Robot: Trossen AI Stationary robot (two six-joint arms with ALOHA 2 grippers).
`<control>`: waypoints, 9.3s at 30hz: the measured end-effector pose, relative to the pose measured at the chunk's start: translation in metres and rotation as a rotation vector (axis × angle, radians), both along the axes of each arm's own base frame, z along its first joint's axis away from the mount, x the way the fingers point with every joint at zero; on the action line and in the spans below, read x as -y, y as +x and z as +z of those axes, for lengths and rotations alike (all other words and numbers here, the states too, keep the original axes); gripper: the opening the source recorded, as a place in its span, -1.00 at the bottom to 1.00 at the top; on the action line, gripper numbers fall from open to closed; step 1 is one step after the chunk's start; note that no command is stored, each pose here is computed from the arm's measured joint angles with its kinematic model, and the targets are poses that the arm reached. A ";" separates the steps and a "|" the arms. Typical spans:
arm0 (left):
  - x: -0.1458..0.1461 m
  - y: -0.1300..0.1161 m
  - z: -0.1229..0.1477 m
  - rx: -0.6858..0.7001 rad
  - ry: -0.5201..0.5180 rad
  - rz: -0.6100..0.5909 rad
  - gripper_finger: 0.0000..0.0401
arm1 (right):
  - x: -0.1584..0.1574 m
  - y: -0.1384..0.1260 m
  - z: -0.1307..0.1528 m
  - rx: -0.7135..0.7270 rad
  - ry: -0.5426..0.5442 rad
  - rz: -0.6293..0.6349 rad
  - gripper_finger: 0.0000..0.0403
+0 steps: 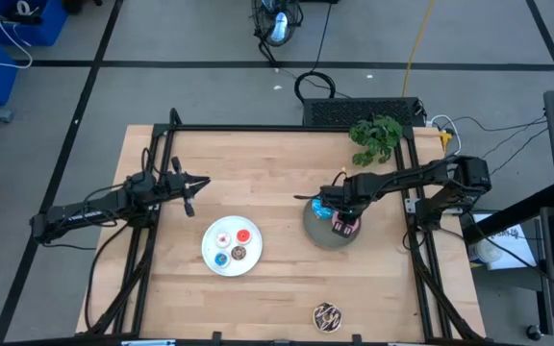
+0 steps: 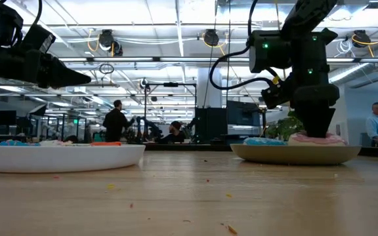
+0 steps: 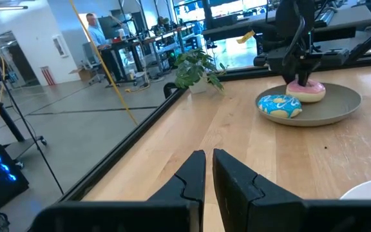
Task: Pick & Place donuts
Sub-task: Put the big pink donut on the gray plate, then put the big black donut on the gray plate
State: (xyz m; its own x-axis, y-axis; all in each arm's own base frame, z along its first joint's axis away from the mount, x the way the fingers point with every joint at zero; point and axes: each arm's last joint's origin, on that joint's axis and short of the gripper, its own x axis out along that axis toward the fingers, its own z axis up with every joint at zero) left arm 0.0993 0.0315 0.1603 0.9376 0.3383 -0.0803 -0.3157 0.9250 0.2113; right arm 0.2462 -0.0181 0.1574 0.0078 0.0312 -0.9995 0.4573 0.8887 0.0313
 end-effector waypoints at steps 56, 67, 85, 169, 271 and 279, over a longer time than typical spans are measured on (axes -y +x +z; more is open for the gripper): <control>0.000 0.000 0.000 0.004 -0.004 0.000 -0.81 | -0.128 0.041 0.152 0.343 0.059 0.187 -0.99; 0.000 0.000 0.000 0.006 -0.006 0.001 -0.81 | -0.205 0.078 0.131 0.350 0.153 0.351 -1.00; 0.000 0.000 0.000 0.004 -0.008 0.001 -0.81 | -0.269 0.082 0.119 0.195 0.184 0.371 -0.93; 0.000 0.000 0.001 0.018 -0.025 0.001 -0.81 | -0.143 0.045 0.168 0.382 0.147 0.184 -0.96; 0.000 0.000 0.000 0.007 -0.003 0.000 -0.81 | -0.026 0.060 0.023 0.096 -0.029 0.039 0.02; 0.000 0.000 0.000 0.006 -0.001 0.000 -0.81 | -0.026 0.051 0.044 0.149 -0.030 0.051 0.07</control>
State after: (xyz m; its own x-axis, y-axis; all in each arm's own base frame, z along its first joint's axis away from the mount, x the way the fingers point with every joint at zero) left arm 0.0993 0.0315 0.1607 0.9380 0.3383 -0.0750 -0.3171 0.9253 0.2081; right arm 0.2973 0.0075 0.2012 0.1552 0.0052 -0.9879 0.4036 0.9124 0.0682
